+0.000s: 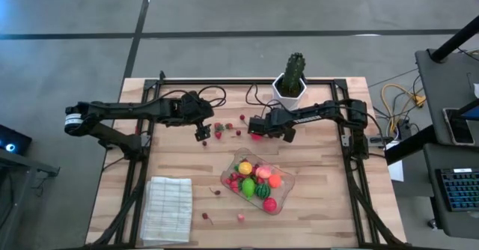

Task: Pick and placing Produce into tupperware
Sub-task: Put the yellow corn into the transparent bin

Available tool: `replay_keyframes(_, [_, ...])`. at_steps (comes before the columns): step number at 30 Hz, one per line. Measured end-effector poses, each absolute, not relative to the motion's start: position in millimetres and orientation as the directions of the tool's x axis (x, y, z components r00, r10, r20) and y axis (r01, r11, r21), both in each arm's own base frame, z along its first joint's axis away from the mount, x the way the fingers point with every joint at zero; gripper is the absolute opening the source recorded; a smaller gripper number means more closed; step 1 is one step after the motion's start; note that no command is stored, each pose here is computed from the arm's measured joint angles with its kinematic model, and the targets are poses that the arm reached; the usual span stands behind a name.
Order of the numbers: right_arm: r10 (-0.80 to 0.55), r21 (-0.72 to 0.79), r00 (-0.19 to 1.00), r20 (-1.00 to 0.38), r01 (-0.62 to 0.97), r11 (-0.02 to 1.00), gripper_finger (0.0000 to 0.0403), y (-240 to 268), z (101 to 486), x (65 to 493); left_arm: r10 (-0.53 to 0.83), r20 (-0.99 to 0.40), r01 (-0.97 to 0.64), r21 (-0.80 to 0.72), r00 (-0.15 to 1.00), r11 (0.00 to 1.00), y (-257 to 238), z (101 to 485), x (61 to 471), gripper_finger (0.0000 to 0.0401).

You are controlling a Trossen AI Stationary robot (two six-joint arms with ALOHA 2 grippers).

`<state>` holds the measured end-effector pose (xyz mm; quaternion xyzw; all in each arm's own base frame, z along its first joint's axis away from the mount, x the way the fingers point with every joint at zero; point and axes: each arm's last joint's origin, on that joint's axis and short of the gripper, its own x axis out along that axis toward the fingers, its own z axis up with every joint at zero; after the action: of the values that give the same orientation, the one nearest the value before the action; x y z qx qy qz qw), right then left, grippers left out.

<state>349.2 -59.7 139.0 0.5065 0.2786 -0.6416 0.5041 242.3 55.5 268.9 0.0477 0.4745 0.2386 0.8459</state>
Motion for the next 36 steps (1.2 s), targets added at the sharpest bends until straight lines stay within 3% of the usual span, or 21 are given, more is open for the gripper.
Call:
replay_keyframes(23, [-0.362,0.15,0.048,-0.931,0.954,-0.259,0.0034,-60.1,143.9,354.1,0.449,-0.779,-0.359,0.307,0.438,0.881,55.5,269.0,242.5,0.0342])
replay_keyframes(32, [-0.379,0.157,0.085,-0.922,0.974,-0.163,0.0033,-45.1,172.4,370.0,0.45,-0.778,-0.36,0.307,0.438,0.881,55.5,269.1,242.5,0.0342])
replay_keyframes(36, [-0.448,0.139,0.06,-0.892,0.979,-0.146,0.0033,-27.0,200.9,372.5,0.45,-0.778,-0.36,0.307,0.439,0.881,55.5,269.1,242.5,0.0342])
